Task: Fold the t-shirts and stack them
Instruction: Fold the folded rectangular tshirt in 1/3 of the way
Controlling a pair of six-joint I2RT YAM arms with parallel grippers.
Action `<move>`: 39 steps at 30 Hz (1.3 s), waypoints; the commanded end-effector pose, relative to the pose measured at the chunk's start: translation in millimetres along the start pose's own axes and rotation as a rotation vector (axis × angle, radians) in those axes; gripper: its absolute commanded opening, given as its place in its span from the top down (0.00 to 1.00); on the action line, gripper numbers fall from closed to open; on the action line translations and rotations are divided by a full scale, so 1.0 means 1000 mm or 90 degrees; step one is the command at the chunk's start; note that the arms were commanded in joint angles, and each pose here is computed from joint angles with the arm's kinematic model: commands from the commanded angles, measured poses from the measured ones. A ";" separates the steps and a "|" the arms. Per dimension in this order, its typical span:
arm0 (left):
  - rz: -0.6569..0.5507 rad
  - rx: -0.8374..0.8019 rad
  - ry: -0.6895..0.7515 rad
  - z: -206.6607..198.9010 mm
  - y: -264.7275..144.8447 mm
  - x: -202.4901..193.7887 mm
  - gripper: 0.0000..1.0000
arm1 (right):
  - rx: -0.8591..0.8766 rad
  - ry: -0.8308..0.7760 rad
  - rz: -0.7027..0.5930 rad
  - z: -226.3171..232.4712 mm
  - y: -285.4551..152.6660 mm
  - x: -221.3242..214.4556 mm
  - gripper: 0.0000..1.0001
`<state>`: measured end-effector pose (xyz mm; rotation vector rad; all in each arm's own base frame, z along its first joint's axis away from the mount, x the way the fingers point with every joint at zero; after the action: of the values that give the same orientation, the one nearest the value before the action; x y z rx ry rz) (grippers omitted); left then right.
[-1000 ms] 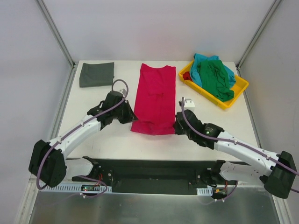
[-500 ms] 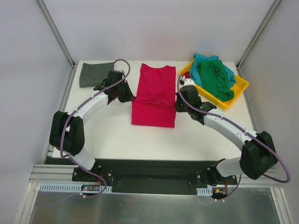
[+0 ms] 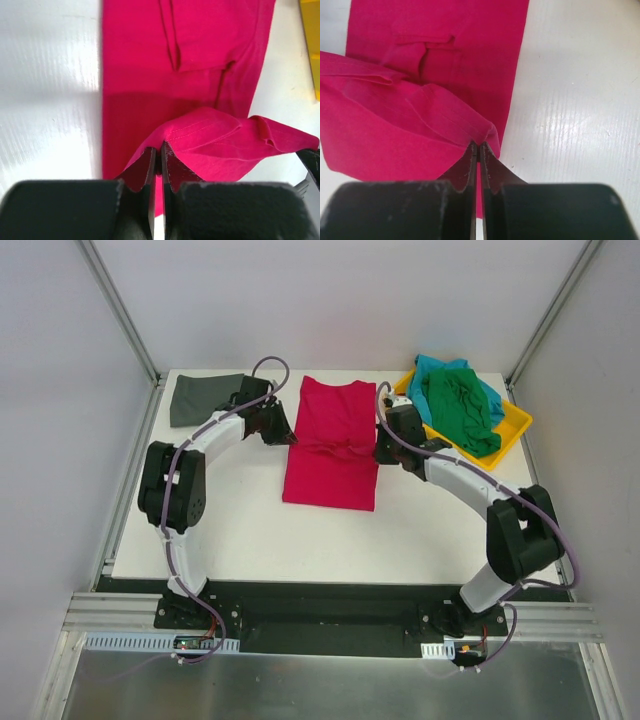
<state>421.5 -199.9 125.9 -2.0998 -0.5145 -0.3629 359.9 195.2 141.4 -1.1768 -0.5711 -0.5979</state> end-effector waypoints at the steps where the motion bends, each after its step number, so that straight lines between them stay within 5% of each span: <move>1: -0.005 -0.038 0.015 -0.001 0.005 0.019 1.00 | 0.019 0.013 -0.019 0.004 0.011 0.021 1.00; 8: 0.039 -0.051 -0.005 0.014 0.029 0.014 0.90 | -0.016 0.031 0.005 -0.009 0.038 0.009 0.98; 12: 0.048 -0.057 -0.009 0.020 0.036 0.015 0.75 | -0.015 0.034 0.008 -0.013 0.048 0.008 0.93; 15: 0.041 -0.062 -0.009 0.018 0.036 0.021 0.58 | -0.025 0.039 0.015 -0.014 0.049 0.011 0.79; 18: 0.024 -0.077 0.000 0.008 0.023 0.029 0.38 | -0.003 0.038 0.017 -0.007 0.037 0.015 0.45; 19: 0.016 -0.076 0.005 0.005 0.017 0.030 0.03 | 0.005 0.034 0.017 -0.005 0.032 0.017 0.34; 24: -0.025 -0.027 0.012 0.008 -0.024 0.017 0.01 | 0.027 -0.002 0.025 0.003 0.001 0.001 0.04; 32: -0.046 0.032 -0.021 0.036 -0.084 -0.066 0.01 | 0.174 -0.098 0.083 0.051 -0.039 -0.058 0.04; 39: -0.002 0.006 -0.082 0.052 -0.080 -0.129 0.01 | 0.121 -0.118 0.079 0.028 -0.049 -0.127 0.04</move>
<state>284.6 -141.1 115.5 -2.0814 -0.5771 -0.2871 241.1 241.4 105.2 -1.0593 -0.6989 -0.2344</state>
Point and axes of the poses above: each gripper's point midway between its finger pads, its own y axis out along the fingers, its own z axis along the line the jaws close on, x = y × z, the point moved 3 cm from there along -y, back along the fingers, and after that the axes turned 5 degrees about y, right-handed, at the moved point
